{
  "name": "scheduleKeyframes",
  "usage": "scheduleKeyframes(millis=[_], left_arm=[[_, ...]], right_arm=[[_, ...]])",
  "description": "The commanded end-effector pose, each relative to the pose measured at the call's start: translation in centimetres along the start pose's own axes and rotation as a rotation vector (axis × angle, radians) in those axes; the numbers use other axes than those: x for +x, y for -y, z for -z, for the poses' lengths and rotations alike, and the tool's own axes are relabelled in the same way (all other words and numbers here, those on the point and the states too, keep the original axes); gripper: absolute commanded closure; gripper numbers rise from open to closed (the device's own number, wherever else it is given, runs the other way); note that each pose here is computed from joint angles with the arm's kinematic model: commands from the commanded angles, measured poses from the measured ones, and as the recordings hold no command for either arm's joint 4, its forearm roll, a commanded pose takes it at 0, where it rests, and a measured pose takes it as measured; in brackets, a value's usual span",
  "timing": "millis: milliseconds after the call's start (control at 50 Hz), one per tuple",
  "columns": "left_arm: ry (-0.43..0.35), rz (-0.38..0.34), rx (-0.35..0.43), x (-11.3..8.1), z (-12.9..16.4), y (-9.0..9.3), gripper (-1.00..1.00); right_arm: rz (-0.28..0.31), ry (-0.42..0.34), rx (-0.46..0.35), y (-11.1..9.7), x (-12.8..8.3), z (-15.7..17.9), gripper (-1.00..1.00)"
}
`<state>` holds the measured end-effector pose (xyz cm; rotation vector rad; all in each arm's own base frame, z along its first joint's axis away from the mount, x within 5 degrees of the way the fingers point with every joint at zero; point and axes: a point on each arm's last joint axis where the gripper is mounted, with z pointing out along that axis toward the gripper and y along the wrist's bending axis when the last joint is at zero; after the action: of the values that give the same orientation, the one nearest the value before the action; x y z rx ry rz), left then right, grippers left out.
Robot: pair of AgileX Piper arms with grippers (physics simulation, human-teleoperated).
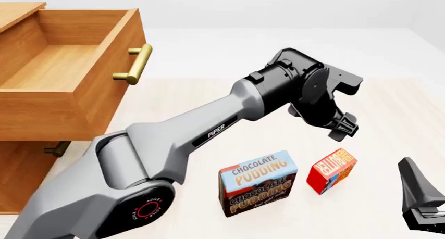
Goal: Put the butter at the back in the top drawer of the cabinet and close it.
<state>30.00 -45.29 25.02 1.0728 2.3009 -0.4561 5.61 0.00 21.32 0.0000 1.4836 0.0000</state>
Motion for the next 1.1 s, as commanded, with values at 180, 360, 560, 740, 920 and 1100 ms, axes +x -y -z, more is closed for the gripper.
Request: scheduleKeyframes(millis=[180,360,560,740,920,1100], left_arm=[[-0.025,-0.007,0.017,0.6,-1.5,1.7,-1.0],[-0.042,-0.01,0.023,0.9,-2.7,2.5,-1.0],[-0.058,-0.013,0.03,1.1,-3.6,3.4,-1.0],[-0.062,-0.012,0.031,1.3,-4.0,3.6,-1.0],[-0.067,-0.009,0.03,1.4,-4.1,3.5,-1.0],[-0.074,-0.008,0.03,1.8,-4.4,3.7,-1.0]], right_arm=[[0.0,0.0,0.0,0.0,0.0,0.0,-1.0],[0.0,0.0,0.0,0.0,0.0,0.0,-1.0],[0.0,0.0,0.0,0.0,0.0,0.0,-1.0],[0.0,0.0,0.0,0.0,0.0,0.0,-1.0],[0.0,0.0,0.0,0.0,0.0,0.0,-1.0],[0.0,0.0,0.0,0.0,0.0,0.0,-1.0]])
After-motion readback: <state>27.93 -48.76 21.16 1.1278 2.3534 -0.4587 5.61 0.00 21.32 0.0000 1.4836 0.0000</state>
